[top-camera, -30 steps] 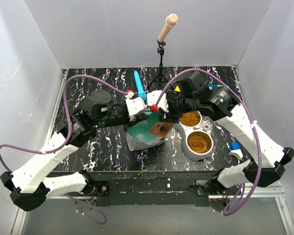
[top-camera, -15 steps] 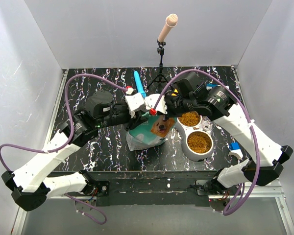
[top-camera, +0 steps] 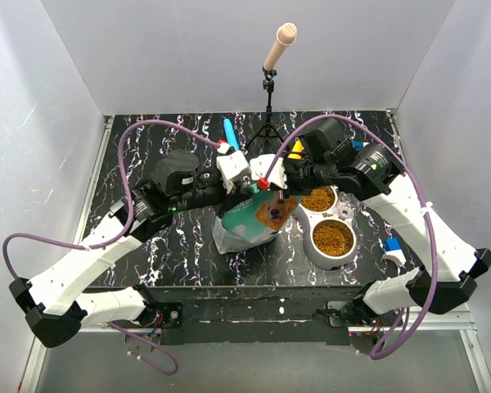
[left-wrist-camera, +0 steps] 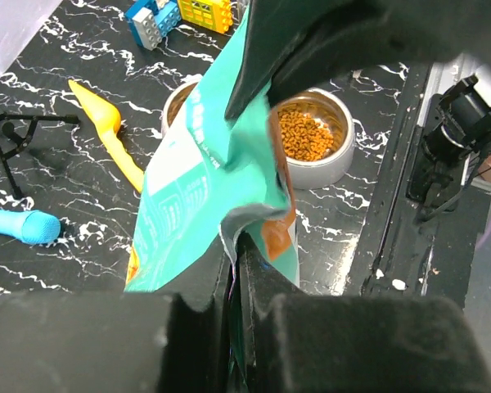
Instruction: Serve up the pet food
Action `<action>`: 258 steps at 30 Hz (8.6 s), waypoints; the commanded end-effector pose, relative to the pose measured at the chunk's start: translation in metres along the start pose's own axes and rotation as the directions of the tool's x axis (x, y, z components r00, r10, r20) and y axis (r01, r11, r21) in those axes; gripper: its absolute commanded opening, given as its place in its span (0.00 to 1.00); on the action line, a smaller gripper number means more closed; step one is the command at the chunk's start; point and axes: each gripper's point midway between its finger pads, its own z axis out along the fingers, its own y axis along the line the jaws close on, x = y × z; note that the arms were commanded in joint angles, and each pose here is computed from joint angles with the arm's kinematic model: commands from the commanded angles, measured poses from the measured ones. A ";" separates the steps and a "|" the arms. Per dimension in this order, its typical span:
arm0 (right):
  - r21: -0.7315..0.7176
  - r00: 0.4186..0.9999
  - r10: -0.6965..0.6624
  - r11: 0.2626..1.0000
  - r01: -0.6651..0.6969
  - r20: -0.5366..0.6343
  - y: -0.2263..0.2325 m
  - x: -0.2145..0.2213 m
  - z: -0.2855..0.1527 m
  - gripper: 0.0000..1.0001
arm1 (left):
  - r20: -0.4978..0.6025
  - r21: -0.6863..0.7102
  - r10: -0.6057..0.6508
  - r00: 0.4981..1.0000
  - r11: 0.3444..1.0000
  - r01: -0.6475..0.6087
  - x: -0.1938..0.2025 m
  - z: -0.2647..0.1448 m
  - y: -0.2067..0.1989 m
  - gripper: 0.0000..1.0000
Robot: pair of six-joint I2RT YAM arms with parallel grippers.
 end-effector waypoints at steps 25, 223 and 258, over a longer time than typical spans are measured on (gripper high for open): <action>-0.015 0.964 -0.060 0.998 0.066 0.258 0.006 -0.079 0.009 0.38 | 0.008 -0.076 0.020 1.000 0.997 -0.019 -0.003 -0.038 0.004 0.00; 0.303 0.991 0.013 0.951 -0.055 0.137 -0.042 0.001 -0.025 0.26 | -0.175 -0.017 0.128 0.976 0.991 -0.133 -0.021 -0.029 0.015 0.17; 0.246 0.963 0.092 0.956 -0.157 0.255 -0.026 -0.021 -0.050 0.83 | -0.080 -0.034 0.044 0.996 0.998 -0.047 -0.041 -0.058 0.000 0.57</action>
